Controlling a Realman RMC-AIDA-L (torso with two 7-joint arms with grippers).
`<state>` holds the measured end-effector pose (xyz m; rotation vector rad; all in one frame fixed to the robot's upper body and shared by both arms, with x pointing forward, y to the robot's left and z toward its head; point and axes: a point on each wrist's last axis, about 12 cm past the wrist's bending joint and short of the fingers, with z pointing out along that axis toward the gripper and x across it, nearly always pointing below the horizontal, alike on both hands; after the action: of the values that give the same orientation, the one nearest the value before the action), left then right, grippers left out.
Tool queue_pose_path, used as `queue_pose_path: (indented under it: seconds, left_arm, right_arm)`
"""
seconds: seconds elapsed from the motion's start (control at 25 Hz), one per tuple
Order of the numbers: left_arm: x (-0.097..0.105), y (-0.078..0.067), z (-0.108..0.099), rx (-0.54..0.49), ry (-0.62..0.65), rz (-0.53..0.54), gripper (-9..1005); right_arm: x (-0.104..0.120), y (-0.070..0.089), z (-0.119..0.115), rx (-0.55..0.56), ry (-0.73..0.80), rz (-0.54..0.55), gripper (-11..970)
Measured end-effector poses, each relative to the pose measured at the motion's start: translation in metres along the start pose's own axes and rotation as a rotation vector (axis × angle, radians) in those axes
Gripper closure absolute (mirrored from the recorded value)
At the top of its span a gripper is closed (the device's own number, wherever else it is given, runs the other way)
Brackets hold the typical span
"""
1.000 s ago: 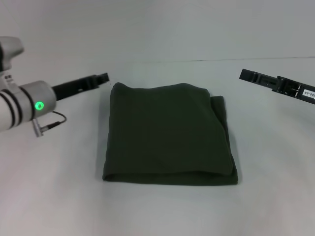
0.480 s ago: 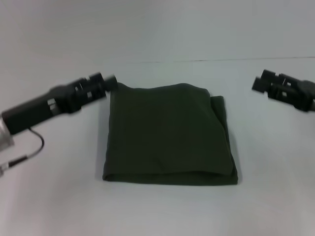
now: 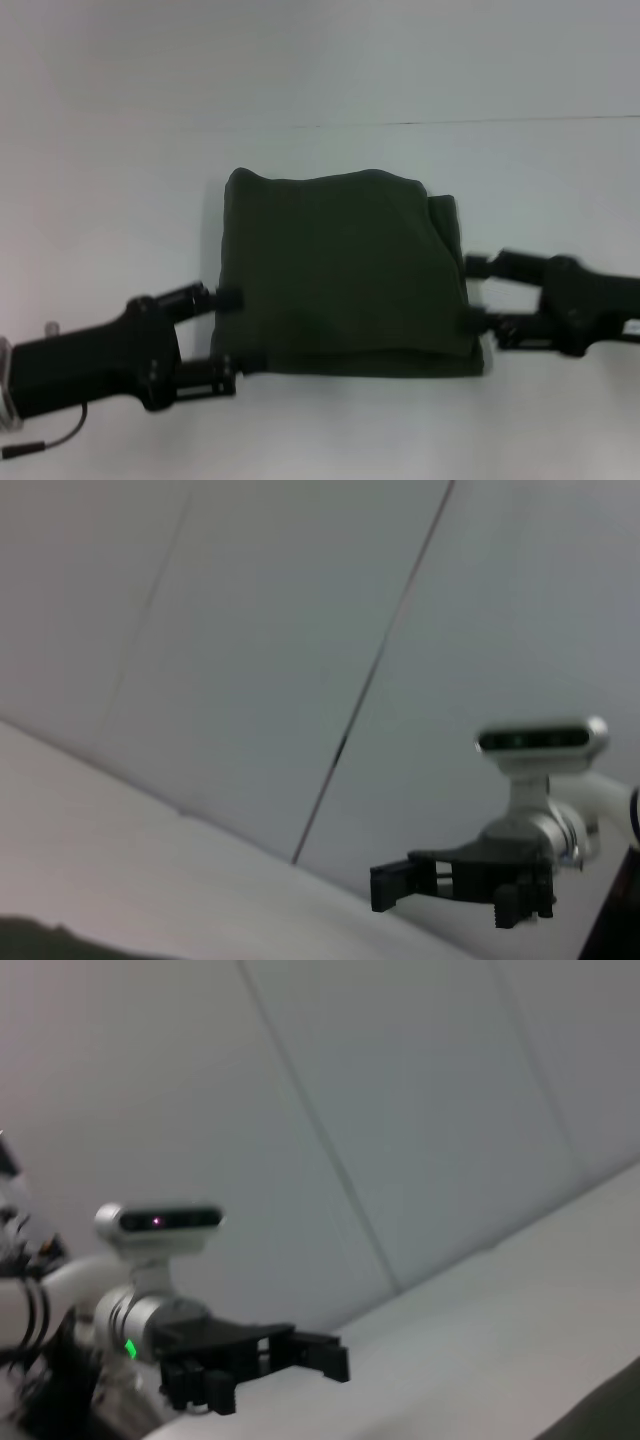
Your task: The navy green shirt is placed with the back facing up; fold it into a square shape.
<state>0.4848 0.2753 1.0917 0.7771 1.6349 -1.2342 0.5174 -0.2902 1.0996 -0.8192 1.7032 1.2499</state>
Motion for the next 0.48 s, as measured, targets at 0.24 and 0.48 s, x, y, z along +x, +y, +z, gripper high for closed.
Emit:
queue_pose_path:
  seconds: [0.24,0.48]
  left_arm:
    - [0.016,-0.001,0.003,0.01,0.083,0.029,108]
    - [0.024,0.0,0.005,0.013,0.127,0.029,109]
  right_arm:
    - [0.007,-0.004,0.035,-0.039,0.169,0.007,58]
    - [0.011,-0.003,0.045,-0.062,0.215,0.005,60]
